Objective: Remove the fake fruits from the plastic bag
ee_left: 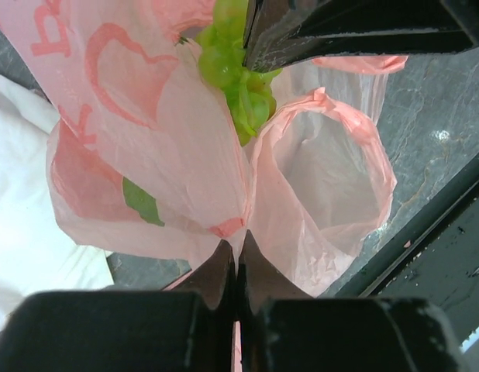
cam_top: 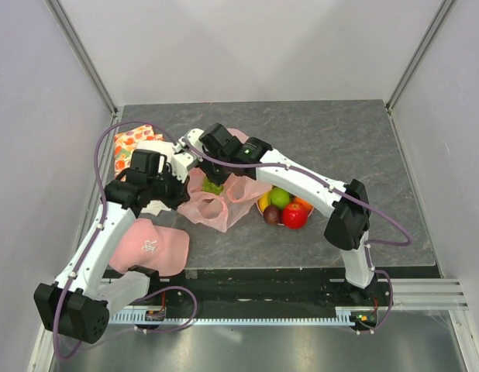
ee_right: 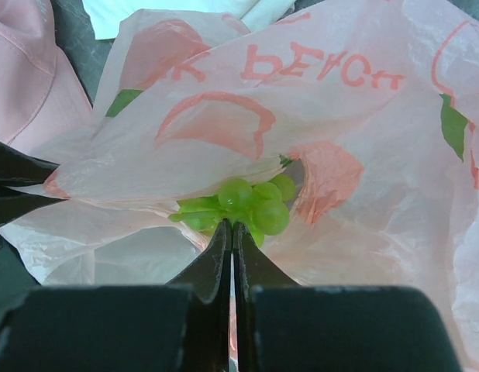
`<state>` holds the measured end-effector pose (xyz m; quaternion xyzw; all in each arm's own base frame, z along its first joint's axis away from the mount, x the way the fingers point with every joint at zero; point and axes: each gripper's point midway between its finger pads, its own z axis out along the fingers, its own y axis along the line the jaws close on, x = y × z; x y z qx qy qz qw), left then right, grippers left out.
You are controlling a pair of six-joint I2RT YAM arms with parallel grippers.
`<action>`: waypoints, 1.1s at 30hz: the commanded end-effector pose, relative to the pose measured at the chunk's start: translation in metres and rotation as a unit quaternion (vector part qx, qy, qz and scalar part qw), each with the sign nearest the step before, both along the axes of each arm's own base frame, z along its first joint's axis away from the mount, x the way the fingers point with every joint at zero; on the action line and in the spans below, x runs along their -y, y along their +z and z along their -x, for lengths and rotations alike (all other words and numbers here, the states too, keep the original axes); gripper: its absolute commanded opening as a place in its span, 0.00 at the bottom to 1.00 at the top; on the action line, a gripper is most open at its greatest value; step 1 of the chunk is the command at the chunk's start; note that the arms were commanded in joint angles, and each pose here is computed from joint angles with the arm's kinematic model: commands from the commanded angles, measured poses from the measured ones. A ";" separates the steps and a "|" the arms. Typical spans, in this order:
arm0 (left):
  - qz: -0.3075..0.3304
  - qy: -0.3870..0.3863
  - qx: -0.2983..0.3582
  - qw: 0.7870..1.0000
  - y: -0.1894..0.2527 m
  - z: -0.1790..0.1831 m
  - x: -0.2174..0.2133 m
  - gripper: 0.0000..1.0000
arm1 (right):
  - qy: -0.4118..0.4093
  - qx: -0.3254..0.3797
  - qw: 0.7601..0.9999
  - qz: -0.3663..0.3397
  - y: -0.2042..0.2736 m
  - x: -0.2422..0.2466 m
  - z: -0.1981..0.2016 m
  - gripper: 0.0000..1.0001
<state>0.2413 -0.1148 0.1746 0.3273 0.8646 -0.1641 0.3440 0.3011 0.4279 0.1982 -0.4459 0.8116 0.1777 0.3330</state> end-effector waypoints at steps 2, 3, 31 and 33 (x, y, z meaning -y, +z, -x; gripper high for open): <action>-0.037 0.010 -0.019 0.999 -0.019 0.001 -0.012 0.02 | 0.063 0.123 0.980 -0.144 0.153 -0.005 0.018 0.00; -0.038 0.010 -0.017 0.999 -0.018 0.000 -0.012 0.02 | 0.059 0.140 0.976 -0.157 0.168 -0.002 0.017 0.00; 0.112 0.209 0.077 0.968 0.066 -0.059 -0.047 0.02 | -0.108 0.266 0.949 -0.127 0.237 0.164 -0.055 0.00; 0.116 0.233 0.107 0.960 0.082 -0.066 -0.056 0.02 | -0.111 0.268 0.951 -0.109 0.228 0.177 -0.050 0.00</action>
